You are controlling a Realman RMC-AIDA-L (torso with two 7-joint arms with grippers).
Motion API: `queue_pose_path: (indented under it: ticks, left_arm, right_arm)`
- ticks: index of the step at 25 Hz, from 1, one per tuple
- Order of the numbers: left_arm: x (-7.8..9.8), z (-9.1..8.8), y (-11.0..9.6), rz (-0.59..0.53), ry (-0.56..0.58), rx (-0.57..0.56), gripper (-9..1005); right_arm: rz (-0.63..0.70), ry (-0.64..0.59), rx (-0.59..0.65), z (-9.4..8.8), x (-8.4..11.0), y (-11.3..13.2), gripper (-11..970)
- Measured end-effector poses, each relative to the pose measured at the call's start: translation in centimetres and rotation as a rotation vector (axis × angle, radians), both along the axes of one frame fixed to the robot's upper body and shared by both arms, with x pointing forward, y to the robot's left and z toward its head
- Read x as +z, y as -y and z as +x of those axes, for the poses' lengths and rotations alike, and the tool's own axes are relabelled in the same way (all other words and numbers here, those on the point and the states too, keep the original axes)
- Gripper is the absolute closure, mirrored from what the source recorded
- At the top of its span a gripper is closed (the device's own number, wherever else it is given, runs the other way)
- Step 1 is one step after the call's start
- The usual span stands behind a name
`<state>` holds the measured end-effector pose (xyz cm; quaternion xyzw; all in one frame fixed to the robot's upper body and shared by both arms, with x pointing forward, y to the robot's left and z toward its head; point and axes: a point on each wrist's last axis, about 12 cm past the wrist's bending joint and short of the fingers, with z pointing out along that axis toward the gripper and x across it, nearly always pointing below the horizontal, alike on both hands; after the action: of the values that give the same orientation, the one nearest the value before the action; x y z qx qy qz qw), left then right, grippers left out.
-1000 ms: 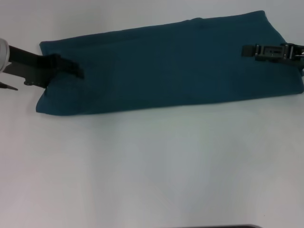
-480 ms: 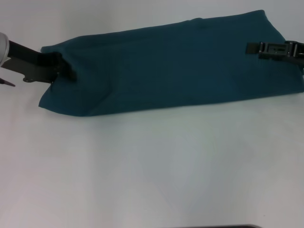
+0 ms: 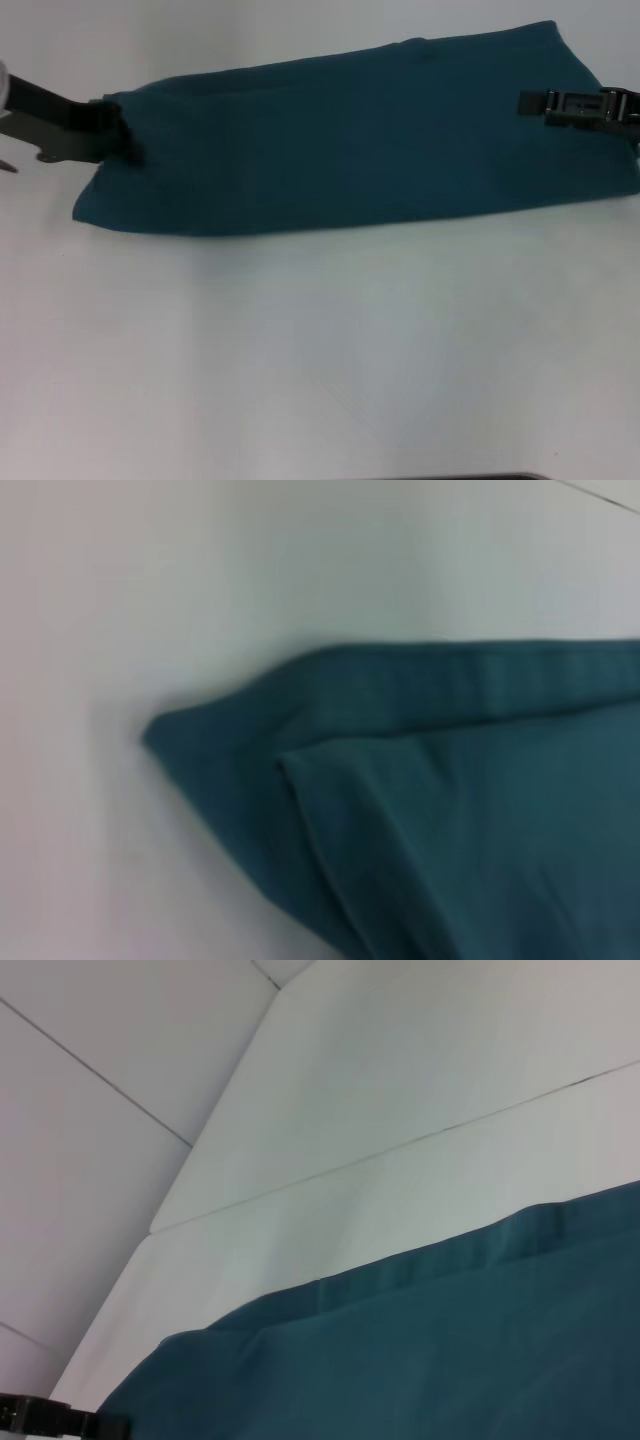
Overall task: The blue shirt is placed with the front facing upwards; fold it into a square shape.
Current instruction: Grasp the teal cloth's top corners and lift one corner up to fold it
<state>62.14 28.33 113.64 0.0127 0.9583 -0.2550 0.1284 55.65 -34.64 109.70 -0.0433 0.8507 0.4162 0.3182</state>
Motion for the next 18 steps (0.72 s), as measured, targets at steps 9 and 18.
queue_pose_path:
  ticks: [9, 18]
  left_arm:
    - [0.4, 0.0, -3.0, 0.108, -0.007, 0.056, 947]
    - [1.4, 0.2, -5.5, 0.231, -0.025, 0.121, 946]
  right_arm:
    - [0.001, -0.004, -0.006, 0.0, -0.1, 0.1, 135]
    - [-0.003, -0.012, -0.023, 0.1, -0.2, 0.2, 137]
